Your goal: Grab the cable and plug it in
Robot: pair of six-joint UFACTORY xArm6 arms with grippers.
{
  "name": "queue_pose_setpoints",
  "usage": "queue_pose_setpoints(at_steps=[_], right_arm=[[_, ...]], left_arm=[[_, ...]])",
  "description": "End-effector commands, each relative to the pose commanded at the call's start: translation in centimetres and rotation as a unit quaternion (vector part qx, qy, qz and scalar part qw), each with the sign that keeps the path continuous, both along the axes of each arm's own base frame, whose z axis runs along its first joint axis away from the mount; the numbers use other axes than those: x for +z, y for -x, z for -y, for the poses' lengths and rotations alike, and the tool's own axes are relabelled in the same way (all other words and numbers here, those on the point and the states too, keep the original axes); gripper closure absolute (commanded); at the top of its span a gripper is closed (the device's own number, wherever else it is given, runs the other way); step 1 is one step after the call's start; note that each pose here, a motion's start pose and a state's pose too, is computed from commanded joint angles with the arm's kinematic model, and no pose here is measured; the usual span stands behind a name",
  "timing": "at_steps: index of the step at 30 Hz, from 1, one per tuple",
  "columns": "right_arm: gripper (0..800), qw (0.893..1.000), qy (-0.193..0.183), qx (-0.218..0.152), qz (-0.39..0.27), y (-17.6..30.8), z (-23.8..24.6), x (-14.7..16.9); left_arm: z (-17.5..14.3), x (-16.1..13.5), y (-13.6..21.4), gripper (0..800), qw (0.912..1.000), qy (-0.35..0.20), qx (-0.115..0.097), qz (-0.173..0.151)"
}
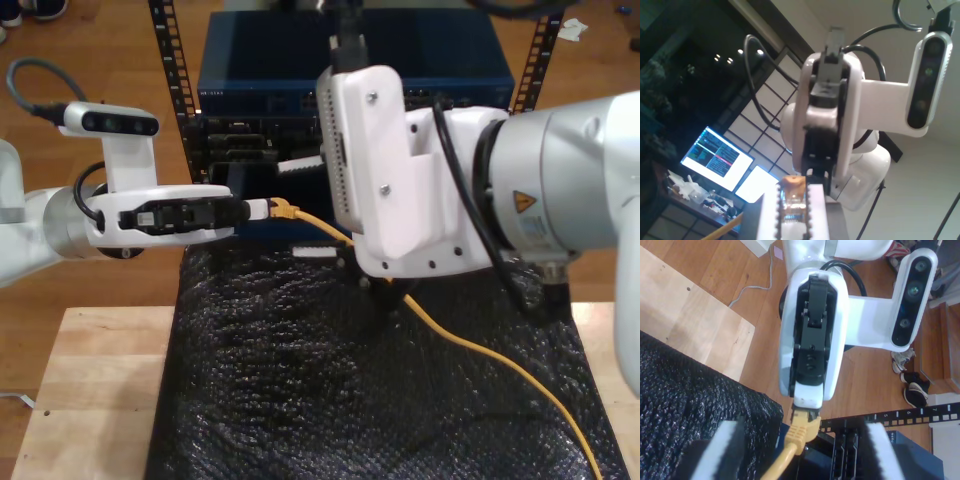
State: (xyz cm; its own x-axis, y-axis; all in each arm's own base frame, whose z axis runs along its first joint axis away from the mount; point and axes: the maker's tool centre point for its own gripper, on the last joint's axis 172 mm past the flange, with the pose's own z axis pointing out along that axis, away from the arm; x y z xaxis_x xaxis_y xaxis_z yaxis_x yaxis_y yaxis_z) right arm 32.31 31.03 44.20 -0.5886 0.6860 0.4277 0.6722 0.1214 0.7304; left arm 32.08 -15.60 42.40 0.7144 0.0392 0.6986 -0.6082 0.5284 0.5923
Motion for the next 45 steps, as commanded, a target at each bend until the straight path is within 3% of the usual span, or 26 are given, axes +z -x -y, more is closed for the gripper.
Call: queue_pose_setpoints(at_steps=[8,13,18,45], right_arm=[[354,1.0,-0.002,0.0,-0.001,0.08,-0.15,-0.02],[458,1.0,-0.001,-0.002,-0.003,0.04,-0.13,-0.39],[499,1.0,-0.002,-0.002,-0.005,0.02,-0.15,-0.46],[574,1.0,0.0,0.003,-0.008,0.31,-0.57,-0.77]], left_arm=[[-0.09,0.03,0.12,786,1.0,0.004,-0.003,-0.003],[-0.11,0.11,0.11,785,1.0,0.005,-0.003,-0.002],[-0.14,0.02,0.07,785,1.0,0.006,-0.004,-0.004],[-0.32,0.19,0.23,785,0.9998,0.016,-0.01,-0.008]])
